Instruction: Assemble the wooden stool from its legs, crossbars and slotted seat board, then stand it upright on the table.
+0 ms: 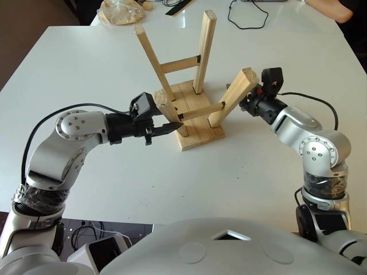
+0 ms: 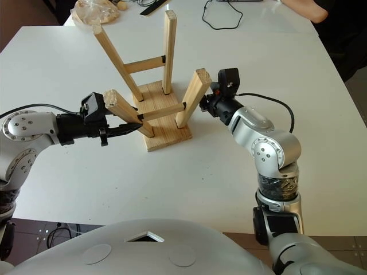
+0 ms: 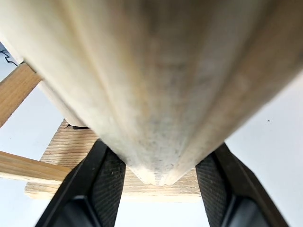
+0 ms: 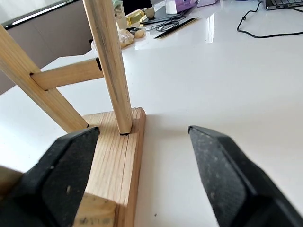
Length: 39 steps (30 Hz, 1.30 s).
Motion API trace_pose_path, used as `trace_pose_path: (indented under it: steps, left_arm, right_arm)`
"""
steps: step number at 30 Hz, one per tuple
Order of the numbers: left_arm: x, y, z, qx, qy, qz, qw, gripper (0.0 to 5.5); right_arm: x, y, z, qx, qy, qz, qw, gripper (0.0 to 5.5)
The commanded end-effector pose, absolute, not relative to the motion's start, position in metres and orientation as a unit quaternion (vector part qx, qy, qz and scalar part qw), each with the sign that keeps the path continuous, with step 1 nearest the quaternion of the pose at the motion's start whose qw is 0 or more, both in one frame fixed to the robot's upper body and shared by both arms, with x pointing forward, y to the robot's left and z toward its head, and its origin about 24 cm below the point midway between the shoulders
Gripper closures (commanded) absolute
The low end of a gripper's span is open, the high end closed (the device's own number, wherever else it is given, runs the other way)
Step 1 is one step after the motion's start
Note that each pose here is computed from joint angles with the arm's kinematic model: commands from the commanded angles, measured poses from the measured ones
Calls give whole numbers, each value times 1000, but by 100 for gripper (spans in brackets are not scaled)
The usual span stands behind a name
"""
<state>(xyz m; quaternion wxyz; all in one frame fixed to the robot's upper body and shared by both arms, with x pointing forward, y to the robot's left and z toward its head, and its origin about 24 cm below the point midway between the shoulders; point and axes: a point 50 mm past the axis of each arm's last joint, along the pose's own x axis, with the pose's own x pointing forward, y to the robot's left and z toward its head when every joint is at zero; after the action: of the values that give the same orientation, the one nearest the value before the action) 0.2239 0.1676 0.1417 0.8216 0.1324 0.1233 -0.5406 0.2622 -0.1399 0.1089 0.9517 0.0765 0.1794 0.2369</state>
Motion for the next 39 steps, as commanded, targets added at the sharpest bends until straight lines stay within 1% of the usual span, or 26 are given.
trace_pose_path:
  steps: [1, 3, 7, 9, 12, 15, 17, 19, 20, 22, 25, 27, 29, 32, 36, 39]
  left_arm:
    - [216, 158, 124, 73, 179, -553, 810, 308]
    - [218, 159, 123, 76, 181, -548, 813, 270]
    - [217, 163, 120, 89, 188, -548, 810, 216]
    - [216, 164, 120, 98, 184, -548, 810, 174]
    - [213, 163, 125, 109, 161, -558, 807, 174]
    - [201, 167, 129, 100, 145, -580, 796, 174]
    - [191, 178, 123, 115, 156, -588, 785, 174]
    - [187, 196, 112, 138, 184, -578, 783, 174]
    - [187, 201, 109, 138, 186, -568, 790, 174]
    - [193, 200, 107, 115, 176, -539, 816, 174]
    - [181, 195, 97, 100, 180, -539, 817, 174]
    - [186, 210, 90, 98, 191, -496, 841, 174]
    - [199, 227, 90, 93, 189, -444, 871, 174]
    - [209, 234, 95, 81, 176, -429, 882, 174]
    - [204, 219, 85, 87, 180, -451, 870, 174]
    - [207, 205, 92, 76, 151, -467, 868, 174]
  right_arm:
    - [262, -145, 94, 32, 198, 253, 946, 198]
    - [265, -153, 90, 9, 197, 243, 950, 198]
    - [268, -166, 83, -42, 191, 226, 954, 198]
    - [268, -170, 79, -54, 191, 220, 955, 198]
    - [266, -169, 85, -20, 181, 225, 957, 198]
    - [267, -171, 89, -30, 172, 223, 959, 198]
    - [268, -175, 89, -36, 173, 216, 960, 198]
    - [266, -179, 88, -41, 178, 218, 959, 198]
    - [264, -182, 87, -47, 181, 219, 958, 198]
    - [262, -188, 86, -61, 185, 212, 958, 198]
    - [263, -192, 89, -86, 181, 209, 957, 198]
    - [260, -191, 93, -103, 175, 224, 953, 198]
    - [254, -194, 95, -134, 180, 248, 942, 198]
    - [236, -196, 87, -188, 211, 306, 909, 198]
    - [200, -198, 66, -275, 275, 432, 814, 198]
    - [192, -195, 61, -278, 282, 472, 788, 198]
